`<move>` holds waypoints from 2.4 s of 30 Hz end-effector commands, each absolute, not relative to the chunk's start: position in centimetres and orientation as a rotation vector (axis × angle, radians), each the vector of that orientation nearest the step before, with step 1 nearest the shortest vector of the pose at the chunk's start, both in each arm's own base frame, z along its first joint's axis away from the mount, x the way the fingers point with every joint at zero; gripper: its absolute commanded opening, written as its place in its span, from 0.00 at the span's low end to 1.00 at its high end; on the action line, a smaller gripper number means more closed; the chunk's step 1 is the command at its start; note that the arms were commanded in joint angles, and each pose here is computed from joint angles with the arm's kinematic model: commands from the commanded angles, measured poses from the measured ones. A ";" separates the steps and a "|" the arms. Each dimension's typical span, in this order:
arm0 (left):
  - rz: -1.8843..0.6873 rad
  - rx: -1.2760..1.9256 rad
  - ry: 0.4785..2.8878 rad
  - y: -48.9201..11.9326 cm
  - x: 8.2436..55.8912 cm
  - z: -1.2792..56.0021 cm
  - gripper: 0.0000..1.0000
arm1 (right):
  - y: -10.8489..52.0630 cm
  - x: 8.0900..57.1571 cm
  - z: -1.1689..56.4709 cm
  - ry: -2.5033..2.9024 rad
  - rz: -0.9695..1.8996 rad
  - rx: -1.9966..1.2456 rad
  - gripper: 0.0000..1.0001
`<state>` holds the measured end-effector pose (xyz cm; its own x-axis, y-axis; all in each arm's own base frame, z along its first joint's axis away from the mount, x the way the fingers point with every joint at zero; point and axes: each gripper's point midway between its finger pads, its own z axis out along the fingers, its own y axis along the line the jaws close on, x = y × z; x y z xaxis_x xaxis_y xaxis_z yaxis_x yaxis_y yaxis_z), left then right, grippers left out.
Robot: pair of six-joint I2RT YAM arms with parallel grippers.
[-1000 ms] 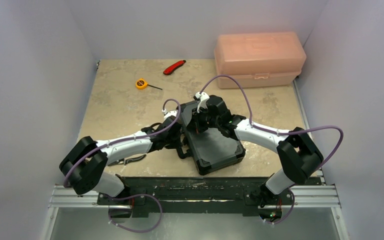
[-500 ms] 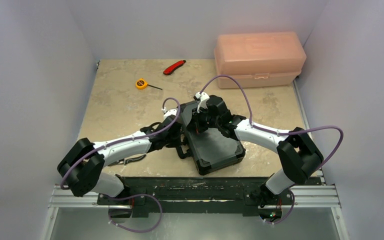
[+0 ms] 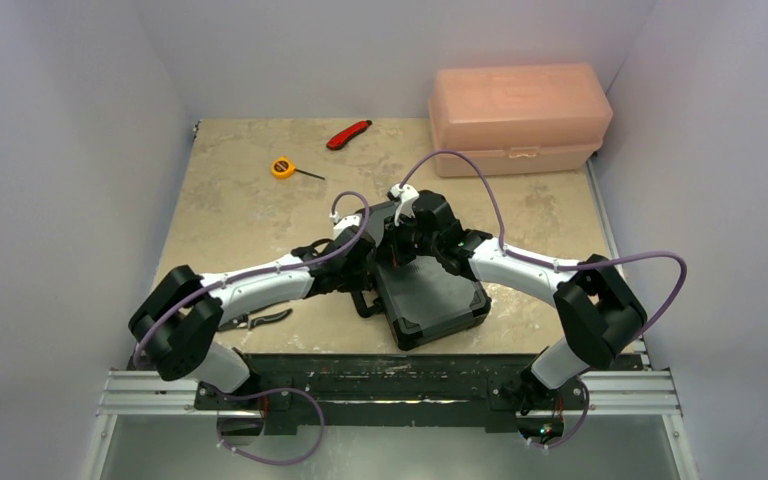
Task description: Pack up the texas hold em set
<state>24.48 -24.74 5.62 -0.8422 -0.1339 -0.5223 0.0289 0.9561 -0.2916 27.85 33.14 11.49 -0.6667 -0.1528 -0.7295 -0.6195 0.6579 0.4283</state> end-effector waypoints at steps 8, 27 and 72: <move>-0.397 -0.133 2.620 -26.6 24.4 2.4 0.00 | 27.7 23.2 2.6 2.562 0.656 -0.654 0.00; -0.313 -0.169 2.527 -23.4 24.2 6.9 0.00 | 27.9 23.5 3.5 2.527 0.667 -0.644 0.00; -0.227 0.012 1.929 -6.6 17.7 29.5 1.00 | 20.7 26.1 35.8 1.724 0.638 -0.173 0.99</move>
